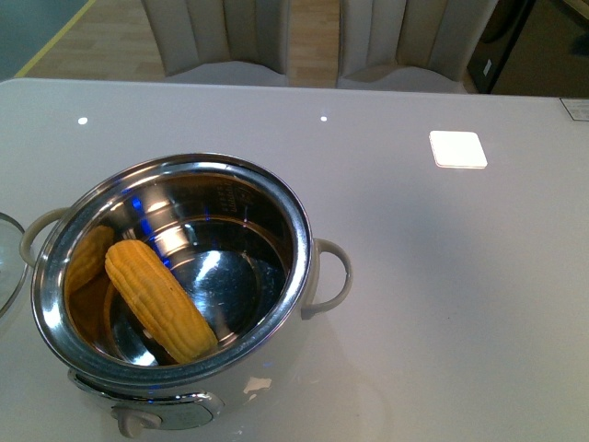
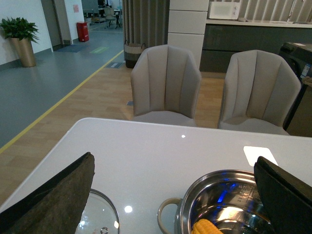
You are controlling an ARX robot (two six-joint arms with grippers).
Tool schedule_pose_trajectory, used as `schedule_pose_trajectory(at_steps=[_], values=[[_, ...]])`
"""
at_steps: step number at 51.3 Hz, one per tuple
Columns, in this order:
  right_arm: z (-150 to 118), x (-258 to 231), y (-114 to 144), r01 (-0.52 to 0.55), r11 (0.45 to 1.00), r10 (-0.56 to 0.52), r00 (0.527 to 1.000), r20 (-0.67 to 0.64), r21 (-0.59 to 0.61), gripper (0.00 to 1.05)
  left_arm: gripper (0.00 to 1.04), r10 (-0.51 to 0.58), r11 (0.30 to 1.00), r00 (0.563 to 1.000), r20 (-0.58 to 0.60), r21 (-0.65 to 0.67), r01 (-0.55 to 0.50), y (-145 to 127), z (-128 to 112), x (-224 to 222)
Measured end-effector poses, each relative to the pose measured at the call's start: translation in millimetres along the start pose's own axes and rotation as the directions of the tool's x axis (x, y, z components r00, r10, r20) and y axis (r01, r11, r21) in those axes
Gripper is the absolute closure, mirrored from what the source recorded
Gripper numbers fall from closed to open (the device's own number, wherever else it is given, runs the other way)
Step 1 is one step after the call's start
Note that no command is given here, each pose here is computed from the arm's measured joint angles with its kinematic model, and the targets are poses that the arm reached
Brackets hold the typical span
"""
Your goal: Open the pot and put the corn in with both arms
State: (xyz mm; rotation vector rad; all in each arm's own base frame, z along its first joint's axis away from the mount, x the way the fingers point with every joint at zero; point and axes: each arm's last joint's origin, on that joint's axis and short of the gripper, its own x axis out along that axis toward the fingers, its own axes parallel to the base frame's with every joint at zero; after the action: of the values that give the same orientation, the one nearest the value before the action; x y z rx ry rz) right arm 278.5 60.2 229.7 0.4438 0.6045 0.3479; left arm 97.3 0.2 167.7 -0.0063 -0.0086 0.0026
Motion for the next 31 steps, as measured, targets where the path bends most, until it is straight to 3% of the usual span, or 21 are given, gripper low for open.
schedule_pose_trajectory(at_steps=[9, 15, 22, 26, 28, 31], values=[[-4.8, -52.0, -23.0, 0.073, 0.997, -0.07, 0.991, 0.114, -0.02, 0.09, 0.07, 0.0, 1.0, 1.0, 0.0, 0.0, 0.0, 0.0, 0.0, 0.0], [-23.2, -87.8, -36.4, 0.127, 0.991, -0.12, 0.978, 0.168, -0.031, 0.09, 0.07, 0.0, 1.0, 1.0, 0.0, 0.0, 0.0, 0.0, 0.0, 0.0], [-30.2, -101.2, -37.8, 0.159, 0.985, -0.14, 0.965, 0.221, -0.068, 0.1, 0.07, 0.0, 1.0, 1.0, 0.0, 0.0, 0.0, 0.0, 0.0, 0.0], [-43.8, -96.5, -38.1, 0.343, 0.917, -0.209, 0.848, 0.486, -0.204, 0.26, 0.07, 0.0, 1.0, 1.0, 0.0, 0.0, 0.0, 0.0, 0.0, 0.0], [-50.8, -98.3, -38.9, 0.389, 0.89, -0.202, 0.804, 0.56, -0.238, 0.35, 0.07, 0.0, 1.0, 1.0, 0.0, 0.0, 0.0, 0.0, 0.0, 0.0], [-57.7, -102.8, -39.4, 0.418, 0.872, -0.192, 0.772, 0.606, -0.256, 0.47, 0.07, 0.0, 1.0, 1.0, 0.0, 0.0, 0.0, 0.0, 0.0, 0.0]])
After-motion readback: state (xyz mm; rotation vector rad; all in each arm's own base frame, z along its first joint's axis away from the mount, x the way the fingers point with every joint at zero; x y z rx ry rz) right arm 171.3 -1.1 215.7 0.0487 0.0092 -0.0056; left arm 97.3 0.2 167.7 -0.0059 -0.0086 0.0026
